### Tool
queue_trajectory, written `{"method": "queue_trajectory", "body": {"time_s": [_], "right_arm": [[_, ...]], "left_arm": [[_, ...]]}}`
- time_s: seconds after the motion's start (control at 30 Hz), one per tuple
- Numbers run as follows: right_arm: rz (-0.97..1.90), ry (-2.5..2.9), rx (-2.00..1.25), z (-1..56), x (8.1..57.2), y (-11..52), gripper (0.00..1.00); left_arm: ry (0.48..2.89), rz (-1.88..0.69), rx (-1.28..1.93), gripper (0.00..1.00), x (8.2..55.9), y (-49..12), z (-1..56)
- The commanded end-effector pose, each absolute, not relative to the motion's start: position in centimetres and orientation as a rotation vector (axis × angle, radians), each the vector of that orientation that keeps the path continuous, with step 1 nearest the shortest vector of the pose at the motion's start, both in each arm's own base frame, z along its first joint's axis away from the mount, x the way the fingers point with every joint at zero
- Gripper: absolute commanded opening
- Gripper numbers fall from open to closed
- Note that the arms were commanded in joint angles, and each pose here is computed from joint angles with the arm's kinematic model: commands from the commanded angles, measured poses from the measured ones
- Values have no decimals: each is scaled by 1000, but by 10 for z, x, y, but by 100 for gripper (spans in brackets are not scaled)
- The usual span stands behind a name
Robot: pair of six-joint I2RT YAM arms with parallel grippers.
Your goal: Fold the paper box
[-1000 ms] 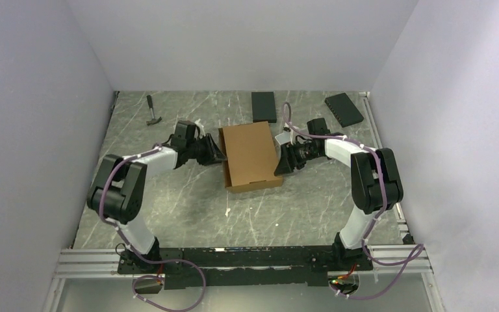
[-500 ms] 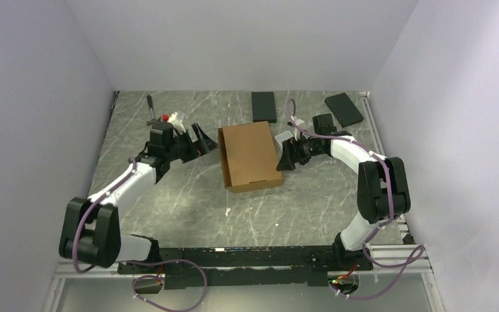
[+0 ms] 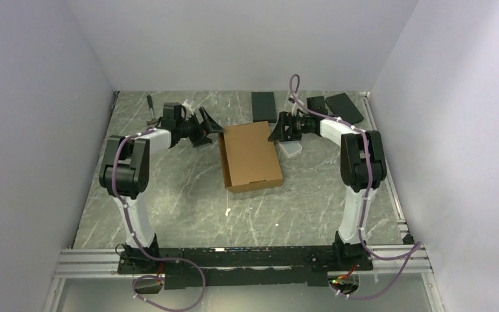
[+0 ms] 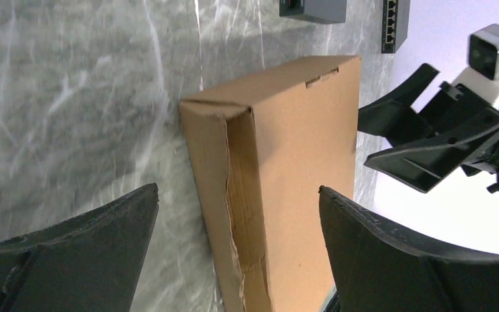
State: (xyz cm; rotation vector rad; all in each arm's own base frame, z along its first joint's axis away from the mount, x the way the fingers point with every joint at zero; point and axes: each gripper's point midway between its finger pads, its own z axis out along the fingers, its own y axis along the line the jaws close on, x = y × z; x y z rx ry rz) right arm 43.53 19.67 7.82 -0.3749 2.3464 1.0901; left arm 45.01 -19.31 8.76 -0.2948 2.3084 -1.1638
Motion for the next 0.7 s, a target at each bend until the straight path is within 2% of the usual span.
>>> {"method": "queue_trajectory", "body": {"time_s": [0.0, 0.17, 0.47, 0.57, 0.67], "right_arm": [[1176, 2303, -314, 91, 458, 209, 74], [1201, 2323, -332, 80, 459, 217, 65], [1175, 2355, -401, 69, 451, 229, 59], [1174, 2365, -422, 65, 448, 234, 57], [1171, 2374, -442, 62, 445, 237, 54]], "left_arm": [[2268, -1241, -235, 95, 471, -205, 99], [2308, -1266, -255, 79, 482, -209, 84], [2381, -1223, -197, 68, 489, -227, 75], [2419, -1184, -173, 57, 489, -231, 72], [2454, -1159, -155, 38, 484, -236, 69]]}}
